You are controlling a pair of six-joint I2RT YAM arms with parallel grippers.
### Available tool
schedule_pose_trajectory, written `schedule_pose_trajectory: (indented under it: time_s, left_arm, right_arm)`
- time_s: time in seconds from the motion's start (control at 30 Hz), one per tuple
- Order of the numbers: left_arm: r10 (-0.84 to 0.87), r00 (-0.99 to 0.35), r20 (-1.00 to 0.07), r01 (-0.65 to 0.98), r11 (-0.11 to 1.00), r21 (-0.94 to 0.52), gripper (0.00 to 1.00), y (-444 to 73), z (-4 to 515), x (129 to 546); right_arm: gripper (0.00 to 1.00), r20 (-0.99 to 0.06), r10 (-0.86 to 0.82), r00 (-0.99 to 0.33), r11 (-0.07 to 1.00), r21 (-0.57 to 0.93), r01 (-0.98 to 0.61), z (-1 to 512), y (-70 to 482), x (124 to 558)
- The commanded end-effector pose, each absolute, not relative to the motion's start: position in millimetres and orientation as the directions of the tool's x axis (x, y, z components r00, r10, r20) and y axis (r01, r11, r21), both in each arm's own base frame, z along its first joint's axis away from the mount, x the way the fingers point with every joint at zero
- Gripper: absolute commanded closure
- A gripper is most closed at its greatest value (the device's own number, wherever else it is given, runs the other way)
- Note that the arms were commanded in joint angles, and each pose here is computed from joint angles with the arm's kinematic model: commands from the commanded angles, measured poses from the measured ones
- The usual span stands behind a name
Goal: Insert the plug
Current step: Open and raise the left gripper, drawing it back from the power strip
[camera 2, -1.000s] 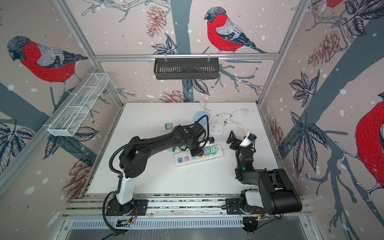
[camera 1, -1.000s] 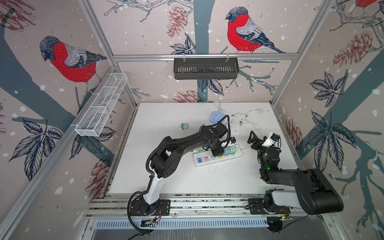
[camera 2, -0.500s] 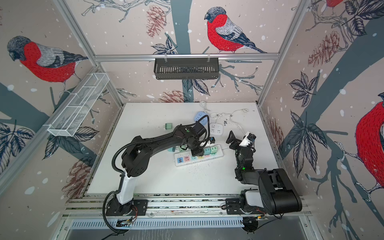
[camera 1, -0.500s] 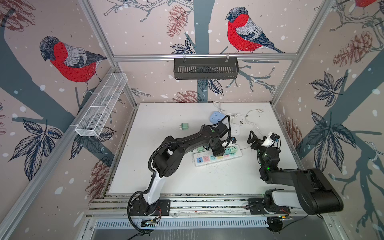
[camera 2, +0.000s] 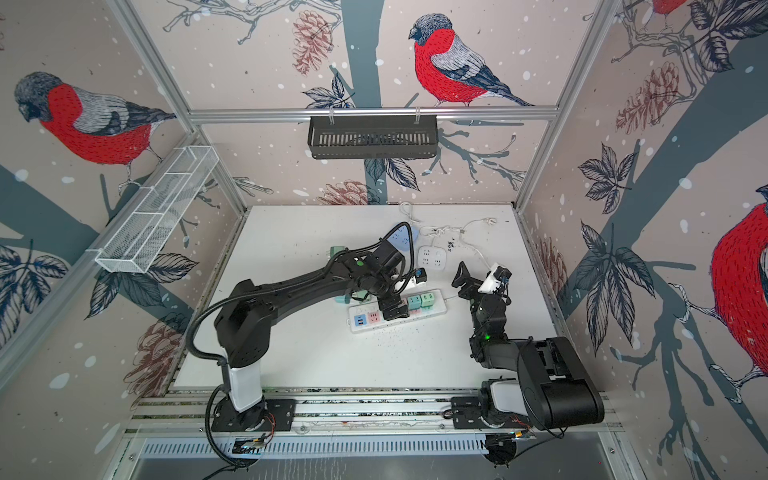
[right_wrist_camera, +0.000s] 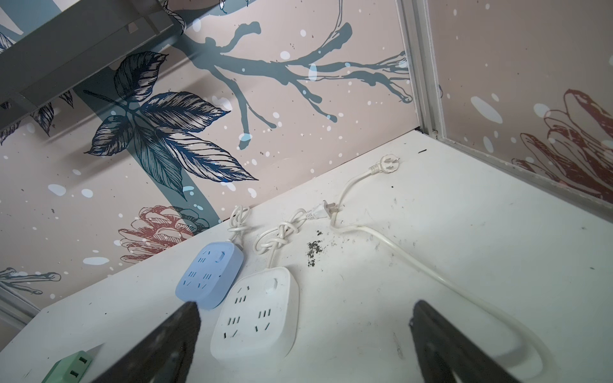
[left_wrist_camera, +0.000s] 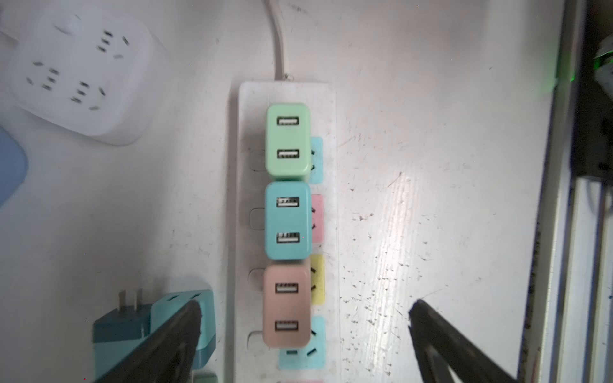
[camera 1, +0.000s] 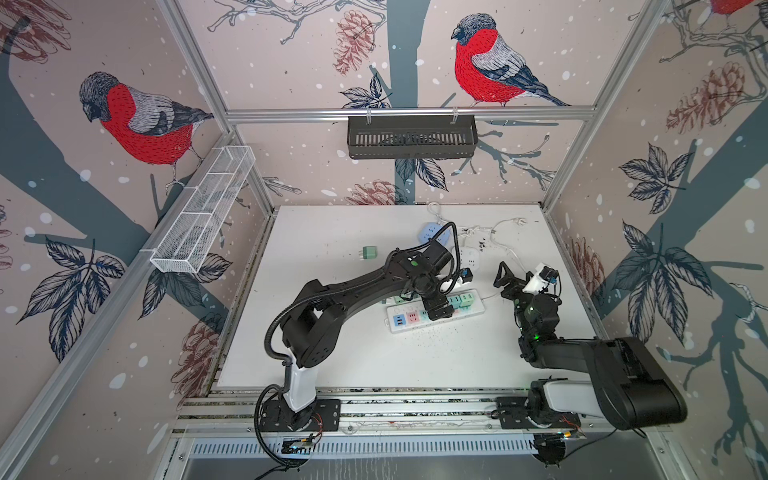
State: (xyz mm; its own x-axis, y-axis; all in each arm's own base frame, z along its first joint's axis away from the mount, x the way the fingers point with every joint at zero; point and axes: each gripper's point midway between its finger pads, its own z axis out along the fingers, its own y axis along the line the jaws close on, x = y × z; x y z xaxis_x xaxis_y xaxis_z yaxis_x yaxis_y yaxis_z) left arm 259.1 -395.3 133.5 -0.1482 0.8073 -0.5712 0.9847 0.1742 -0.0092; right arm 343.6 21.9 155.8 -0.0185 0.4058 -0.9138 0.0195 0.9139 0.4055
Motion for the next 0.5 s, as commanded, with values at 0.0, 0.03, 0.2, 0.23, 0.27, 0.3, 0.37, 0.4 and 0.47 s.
schedule_pose_trajectory:
  time_s: [0.0,0.03,0.2,0.23,0.27,0.3,0.37,0.4,0.47]
  left_arm:
    - [0.698,-0.056,-0.714,0.988,0.142,0.061,0.02,-405,185,256]
    - [0.665,-0.043,-0.746,0.982,0.166,0.092,0.02,-402,200,257]
    - [0.473,0.004,-0.881,0.874,0.426,0.233,0.02,-367,256,274]
    - [0.427,0.024,-0.904,0.838,0.485,0.251,0.02,-355,264,277]
    - [0.387,0.039,-0.921,0.801,0.539,0.261,0.02,-344,271,279]
    - [0.338,0.045,-0.940,0.748,0.612,0.256,0.02,-329,276,283]
    - [0.177,0.052,-0.983,0.560,0.809,0.175,0.02,-282,302,298]
    - [0.075,0.060,-0.995,0.476,0.875,0.094,0.02,-255,313,301]
    - [-0.051,0.041,-0.998,0.467,0.884,-0.026,0.02,-222,315,304]
  right_arm:
    - [0.00,-0.911,0.411,0.014,0.911,0.411,0.018,166,20,346]
    - [0.00,-0.909,0.416,0.010,0.909,0.416,0.033,164,18,348]
    - [0.00,-0.903,0.429,0.005,0.899,0.428,0.096,161,9,350]
    - [0.00,-0.901,0.433,0.013,0.895,0.432,0.109,162,7,349]
    - [0.00,-0.899,0.438,0.020,0.891,0.437,0.123,161,4,348]
    - [0.00,-0.896,0.442,0.028,0.886,0.442,0.142,162,1,347]
    - [0.00,-0.885,0.463,0.035,0.865,0.461,0.198,159,-7,348]
    - [0.00,-0.879,0.476,0.032,0.851,0.470,0.233,157,-11,350]
    - [0.00,-0.867,0.498,0.023,0.821,0.480,0.309,152,-19,354]
